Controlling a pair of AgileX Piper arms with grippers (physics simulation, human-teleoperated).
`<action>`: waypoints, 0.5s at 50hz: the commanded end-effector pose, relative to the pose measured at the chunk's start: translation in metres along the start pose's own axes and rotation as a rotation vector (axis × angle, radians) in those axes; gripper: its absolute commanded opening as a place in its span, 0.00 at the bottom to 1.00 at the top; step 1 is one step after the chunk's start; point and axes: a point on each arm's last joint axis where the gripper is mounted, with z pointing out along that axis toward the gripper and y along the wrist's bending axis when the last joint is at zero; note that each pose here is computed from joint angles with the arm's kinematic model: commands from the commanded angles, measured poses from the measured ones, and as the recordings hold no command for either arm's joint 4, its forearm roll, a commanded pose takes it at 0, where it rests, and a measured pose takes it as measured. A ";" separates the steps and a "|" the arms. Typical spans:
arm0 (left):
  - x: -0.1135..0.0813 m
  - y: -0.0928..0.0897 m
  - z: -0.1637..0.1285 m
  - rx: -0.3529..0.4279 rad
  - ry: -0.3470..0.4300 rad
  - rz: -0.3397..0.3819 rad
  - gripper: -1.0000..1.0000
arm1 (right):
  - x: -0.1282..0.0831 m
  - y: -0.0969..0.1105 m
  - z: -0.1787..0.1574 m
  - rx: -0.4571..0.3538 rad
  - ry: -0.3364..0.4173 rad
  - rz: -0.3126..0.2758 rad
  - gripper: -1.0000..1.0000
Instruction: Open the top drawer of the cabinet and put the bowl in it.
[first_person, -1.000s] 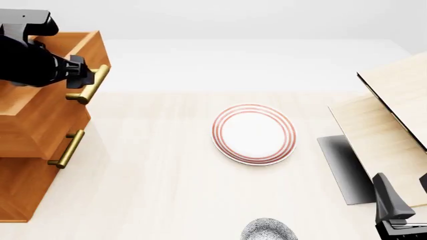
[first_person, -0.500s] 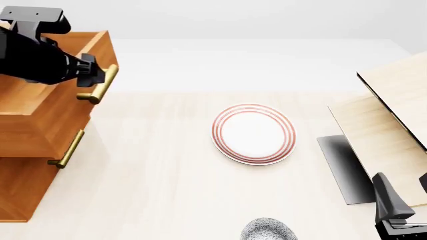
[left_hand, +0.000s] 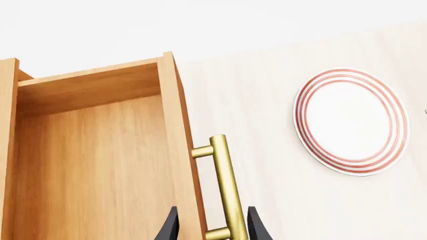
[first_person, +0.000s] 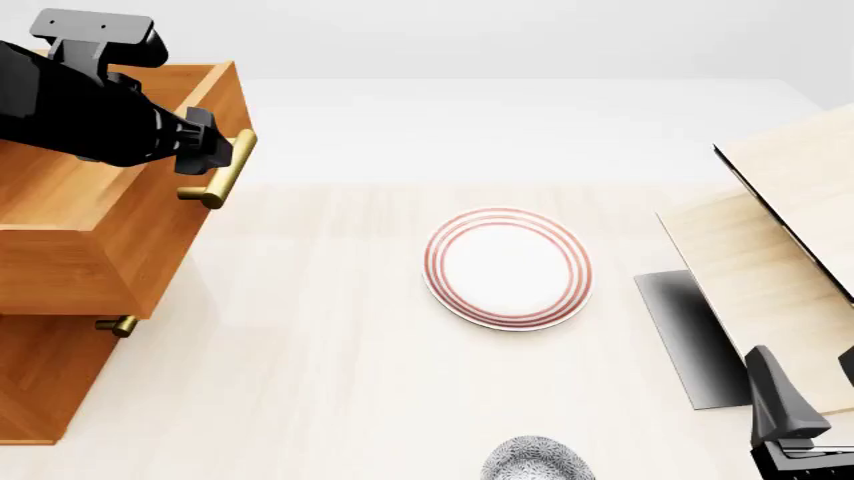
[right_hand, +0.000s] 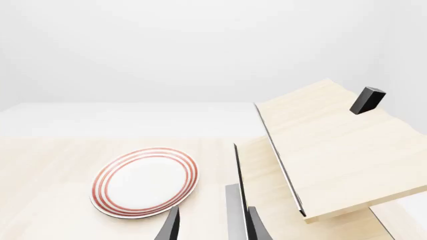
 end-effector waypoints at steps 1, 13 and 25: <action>-0.004 -0.011 -0.002 0.032 -0.010 0.016 1.00 | 0.000 0.000 0.000 0.000 -0.001 0.000 1.00; -0.003 -0.020 0.004 0.055 -0.003 0.031 1.00 | 0.000 0.000 0.000 0.000 -0.001 0.000 1.00; -0.005 -0.031 0.006 0.082 -0.001 0.051 1.00 | 0.000 0.000 0.000 0.001 -0.001 0.000 1.00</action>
